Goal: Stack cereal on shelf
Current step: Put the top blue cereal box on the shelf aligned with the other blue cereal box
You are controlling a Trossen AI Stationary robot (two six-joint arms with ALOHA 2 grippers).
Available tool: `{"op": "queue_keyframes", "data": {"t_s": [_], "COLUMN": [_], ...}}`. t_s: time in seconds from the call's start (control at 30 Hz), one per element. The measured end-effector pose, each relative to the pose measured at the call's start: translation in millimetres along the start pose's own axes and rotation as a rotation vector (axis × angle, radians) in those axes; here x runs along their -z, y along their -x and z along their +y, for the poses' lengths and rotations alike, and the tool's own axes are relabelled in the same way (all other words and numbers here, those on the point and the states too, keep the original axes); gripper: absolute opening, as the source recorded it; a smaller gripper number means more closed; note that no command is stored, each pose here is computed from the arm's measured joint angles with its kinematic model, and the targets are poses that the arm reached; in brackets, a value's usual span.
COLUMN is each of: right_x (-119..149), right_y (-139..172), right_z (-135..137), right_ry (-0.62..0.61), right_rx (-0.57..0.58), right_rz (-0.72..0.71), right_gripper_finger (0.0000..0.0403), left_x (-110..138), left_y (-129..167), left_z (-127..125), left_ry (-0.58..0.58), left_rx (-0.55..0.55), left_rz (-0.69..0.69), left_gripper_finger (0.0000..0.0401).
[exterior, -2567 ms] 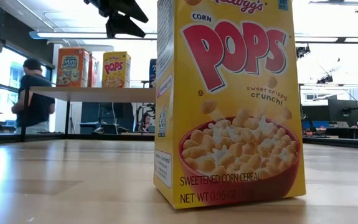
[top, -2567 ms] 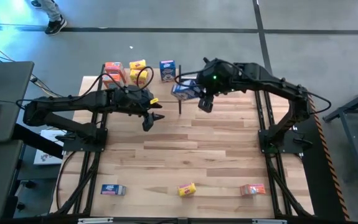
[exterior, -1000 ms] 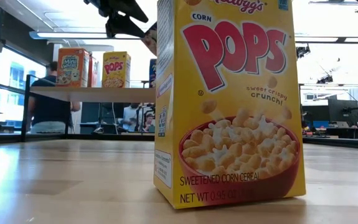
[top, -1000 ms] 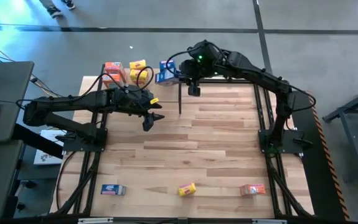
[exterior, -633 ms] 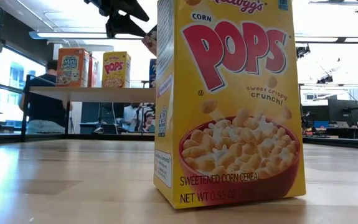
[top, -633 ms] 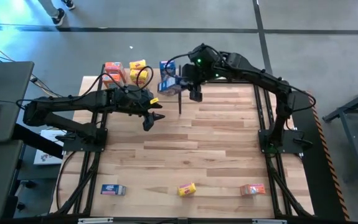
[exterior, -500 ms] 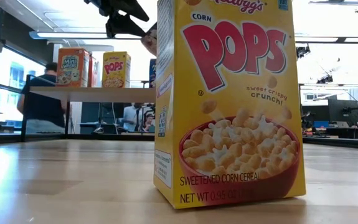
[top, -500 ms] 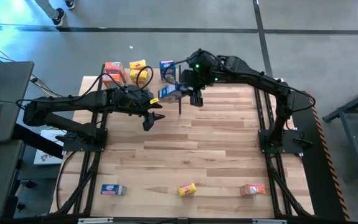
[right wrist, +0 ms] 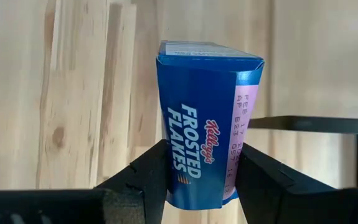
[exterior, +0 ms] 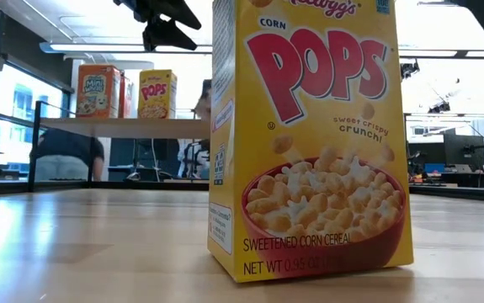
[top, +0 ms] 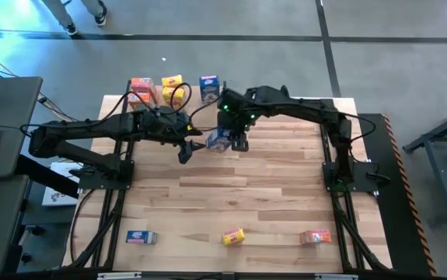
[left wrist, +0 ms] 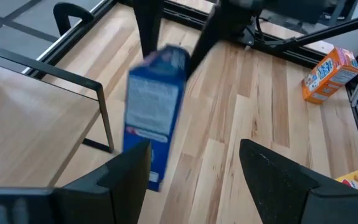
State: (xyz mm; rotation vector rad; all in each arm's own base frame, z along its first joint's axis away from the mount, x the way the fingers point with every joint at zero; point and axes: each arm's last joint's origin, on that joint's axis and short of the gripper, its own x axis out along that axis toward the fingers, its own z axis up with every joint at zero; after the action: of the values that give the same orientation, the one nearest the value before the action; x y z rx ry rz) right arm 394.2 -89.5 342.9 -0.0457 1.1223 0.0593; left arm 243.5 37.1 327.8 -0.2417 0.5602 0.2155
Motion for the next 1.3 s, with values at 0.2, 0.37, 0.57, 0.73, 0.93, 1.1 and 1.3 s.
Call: {"op": "queue_keyframes", "data": {"t_s": [0.2,0.37,0.57,0.73,0.93,1.1,1.3], "right_x": [0,-2,-3,-3,-1,1,3], "right_y": [-19,-21,-22,-22,-22,-21,-21], "right_z": [9,17,24,28,31,31,37], "right_ry": [0.027,0.041,0.060,0.060,0.036,-0.015,-0.056], "right_rx": [-0.062,-0.084,-0.091,-0.097,-0.102,-0.078,-0.059], "right_rz": [0.068,0.072,0.074,0.086,0.111,0.143,0.186], "right_gripper_finger": [0.0153,0.0153,0.0153,0.0153,0.0153,0.0153,0.0153], "left_x": [1,4,4,3,1,2,8], "left_y": [0,0,-1,-1,0,0,0], "left_z": [0,1,3,8,18,19,8], "left_ry": [-0.010,-0.027,-0.023,-0.023,0.011,0.021,-0.002], "left_rx": [-0.004,-0.009,-0.016,-0.032,-0.077,-0.102,-0.024], "left_rz": [0.013,0.039,0.045,0.043,0.029,0.035,0.093], "left_gripper_finger": [0.0235,0.0235,0.0243,0.0271,0.0299,0.0299,0.0299]}}
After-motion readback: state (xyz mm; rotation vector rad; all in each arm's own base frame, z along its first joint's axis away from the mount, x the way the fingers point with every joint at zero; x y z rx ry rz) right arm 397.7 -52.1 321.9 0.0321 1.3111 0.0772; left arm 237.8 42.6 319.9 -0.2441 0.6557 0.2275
